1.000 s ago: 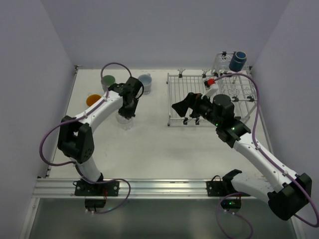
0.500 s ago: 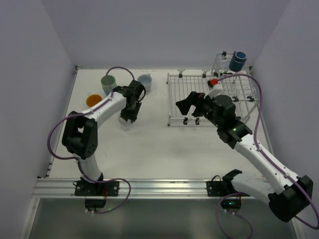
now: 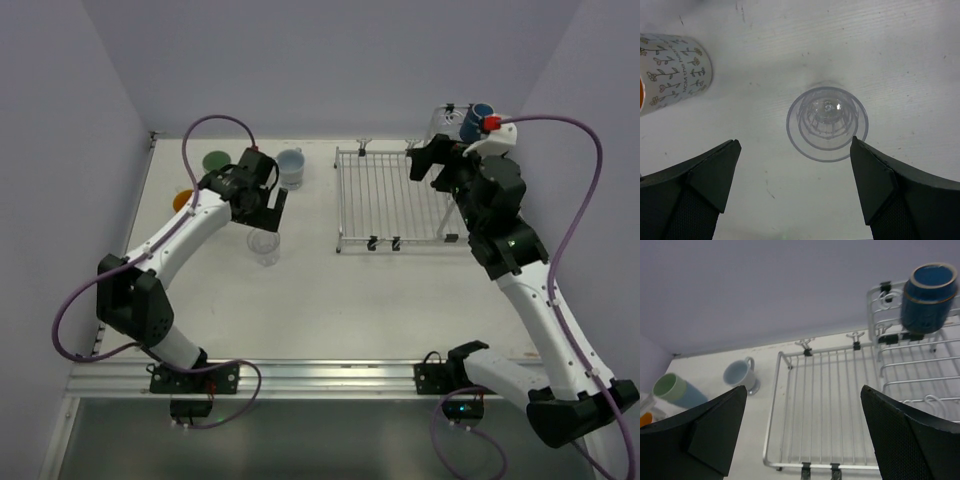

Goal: Unload the cups from the dish rack

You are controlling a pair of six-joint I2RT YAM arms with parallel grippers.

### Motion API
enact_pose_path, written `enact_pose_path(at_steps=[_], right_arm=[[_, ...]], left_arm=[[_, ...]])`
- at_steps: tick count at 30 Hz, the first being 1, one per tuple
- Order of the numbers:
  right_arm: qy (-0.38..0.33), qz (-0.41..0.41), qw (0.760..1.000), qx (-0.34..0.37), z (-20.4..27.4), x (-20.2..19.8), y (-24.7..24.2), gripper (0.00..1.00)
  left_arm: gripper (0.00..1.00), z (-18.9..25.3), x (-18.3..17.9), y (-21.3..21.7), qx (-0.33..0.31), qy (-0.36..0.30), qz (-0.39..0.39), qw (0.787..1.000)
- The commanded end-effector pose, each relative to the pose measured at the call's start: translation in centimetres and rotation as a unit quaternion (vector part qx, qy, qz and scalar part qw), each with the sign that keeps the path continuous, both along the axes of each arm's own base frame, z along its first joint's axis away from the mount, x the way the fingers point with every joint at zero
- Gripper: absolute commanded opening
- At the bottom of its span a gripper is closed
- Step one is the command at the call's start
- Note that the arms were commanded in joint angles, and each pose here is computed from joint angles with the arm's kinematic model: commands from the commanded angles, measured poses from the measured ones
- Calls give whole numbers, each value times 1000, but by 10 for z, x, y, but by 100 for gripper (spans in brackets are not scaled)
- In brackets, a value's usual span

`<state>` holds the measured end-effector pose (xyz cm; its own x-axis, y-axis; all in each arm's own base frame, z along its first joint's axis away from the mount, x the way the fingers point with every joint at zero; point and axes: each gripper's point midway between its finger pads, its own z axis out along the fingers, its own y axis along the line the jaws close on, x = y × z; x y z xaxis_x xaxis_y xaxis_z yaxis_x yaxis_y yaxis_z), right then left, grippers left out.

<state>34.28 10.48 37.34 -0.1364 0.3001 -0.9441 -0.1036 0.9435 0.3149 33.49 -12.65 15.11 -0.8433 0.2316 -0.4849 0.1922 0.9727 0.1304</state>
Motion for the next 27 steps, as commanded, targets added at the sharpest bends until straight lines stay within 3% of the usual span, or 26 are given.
enact_pose_path(at_steps=[1,9,12,14,15,17,18,20,27], right_arm=[[-17,-82,996,-34,28,10,-46,99],[12,-180,981,-65,43,45,-107,99],[27,-200,975,-87,45,68,-118,99],[42,-210,971,-103,41,89,-126,99],[48,-212,970,-112,38,96,-128,99],[62,-220,966,-120,31,117,-133,99],[67,-221,964,-130,27,124,-135,99],[76,-228,961,-138,18,140,-138,99],[108,-240,950,-166,-13,173,-148,99]], left_arm=[[100,40,10,1,-17,-64,5,998],[100,119,-2,-4,-116,-193,3,974],[100,135,-22,-17,-188,-238,-33,952],[100,161,-38,-33,-255,-287,-82,920],[100,141,-47,-35,-264,-274,-88,920],[100,153,-62,-41,-301,-306,-121,895],[100,135,-68,-41,-303,-294,-123,898],[100,141,-78,-43,-323,-316,-140,881],[100,127,-86,-38,-324,-341,-145,870]])
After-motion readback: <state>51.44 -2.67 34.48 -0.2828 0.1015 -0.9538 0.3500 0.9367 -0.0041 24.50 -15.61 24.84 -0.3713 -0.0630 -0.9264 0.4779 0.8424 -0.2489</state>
